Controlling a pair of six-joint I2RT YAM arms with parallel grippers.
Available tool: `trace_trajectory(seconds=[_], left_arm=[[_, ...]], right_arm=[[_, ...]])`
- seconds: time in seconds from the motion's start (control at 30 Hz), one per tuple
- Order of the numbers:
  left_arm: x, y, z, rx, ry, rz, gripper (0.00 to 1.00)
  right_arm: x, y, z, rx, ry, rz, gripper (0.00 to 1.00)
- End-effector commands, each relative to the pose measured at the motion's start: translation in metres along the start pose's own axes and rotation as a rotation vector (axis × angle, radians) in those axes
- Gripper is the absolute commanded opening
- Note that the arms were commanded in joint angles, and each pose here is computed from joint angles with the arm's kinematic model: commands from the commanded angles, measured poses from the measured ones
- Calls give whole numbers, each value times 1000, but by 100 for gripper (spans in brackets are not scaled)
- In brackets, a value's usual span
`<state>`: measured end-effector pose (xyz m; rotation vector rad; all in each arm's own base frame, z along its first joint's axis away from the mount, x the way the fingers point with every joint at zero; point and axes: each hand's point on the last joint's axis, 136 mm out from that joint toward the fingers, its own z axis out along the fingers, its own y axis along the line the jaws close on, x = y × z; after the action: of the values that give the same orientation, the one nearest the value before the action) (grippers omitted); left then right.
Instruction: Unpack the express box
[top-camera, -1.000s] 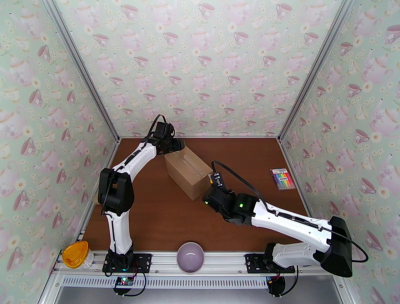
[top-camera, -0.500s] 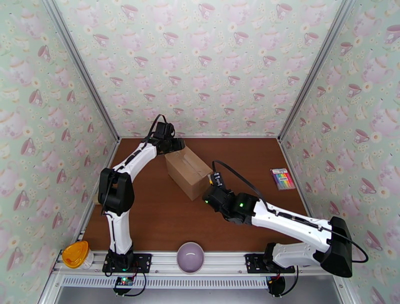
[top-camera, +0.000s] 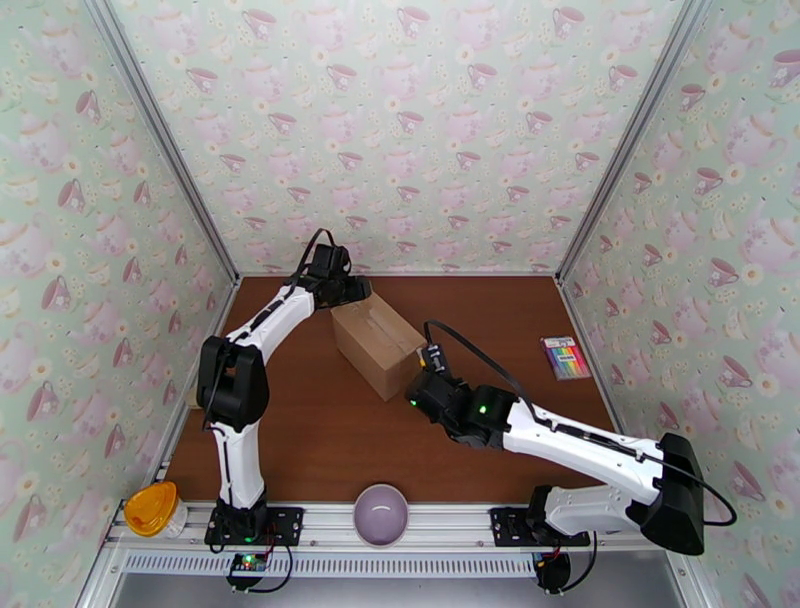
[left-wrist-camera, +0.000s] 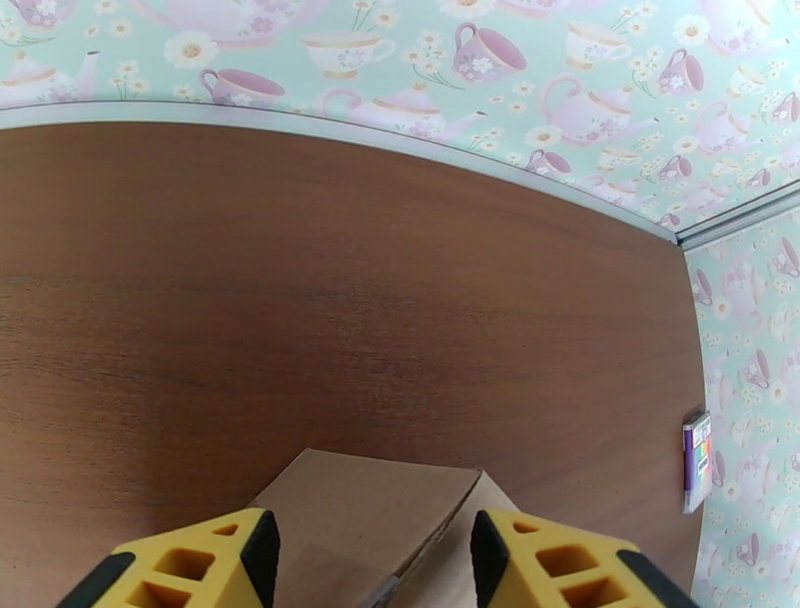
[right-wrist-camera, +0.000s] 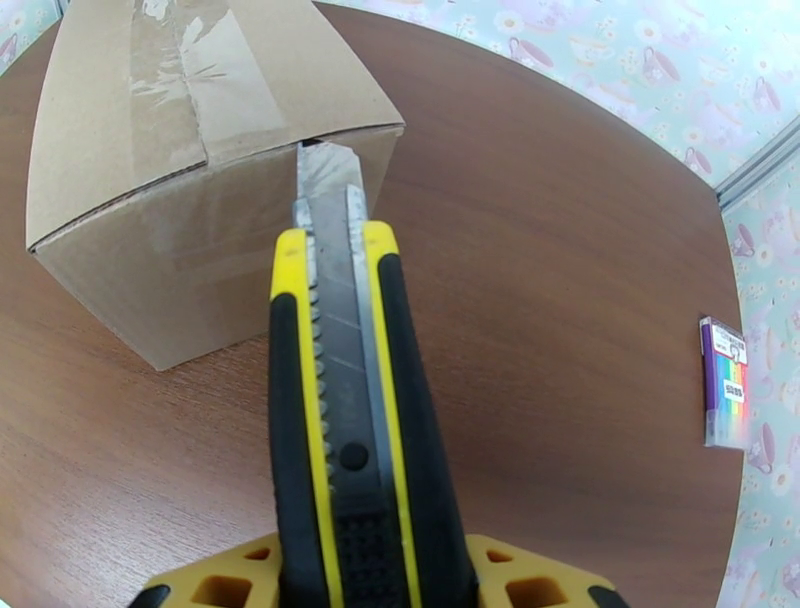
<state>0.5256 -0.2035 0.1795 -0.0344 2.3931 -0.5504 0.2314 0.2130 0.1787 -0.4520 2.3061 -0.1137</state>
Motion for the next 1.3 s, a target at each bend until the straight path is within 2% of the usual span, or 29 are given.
trace_trajectory(seconds=[0.0,0.63,0.83,1.1,1.27], left_arm=[[37,-30,7,65,108,7,58],[45,-51,12,93,120,43,57],[28,-47,6,57,82,49,58],[-25,-33,-40,-7,-49,38,64],[-30,-14,-84,-87,-115,16,65]], right_arm=[[-26,16,-1,-54,-82,25,0],[-33,21,6,-62,-85,5,0],[-30,19,5,-67,-75,10,0],[-25,14,3,-62,-63,26,0],[-23,13,2,-59,-57,30,0]])
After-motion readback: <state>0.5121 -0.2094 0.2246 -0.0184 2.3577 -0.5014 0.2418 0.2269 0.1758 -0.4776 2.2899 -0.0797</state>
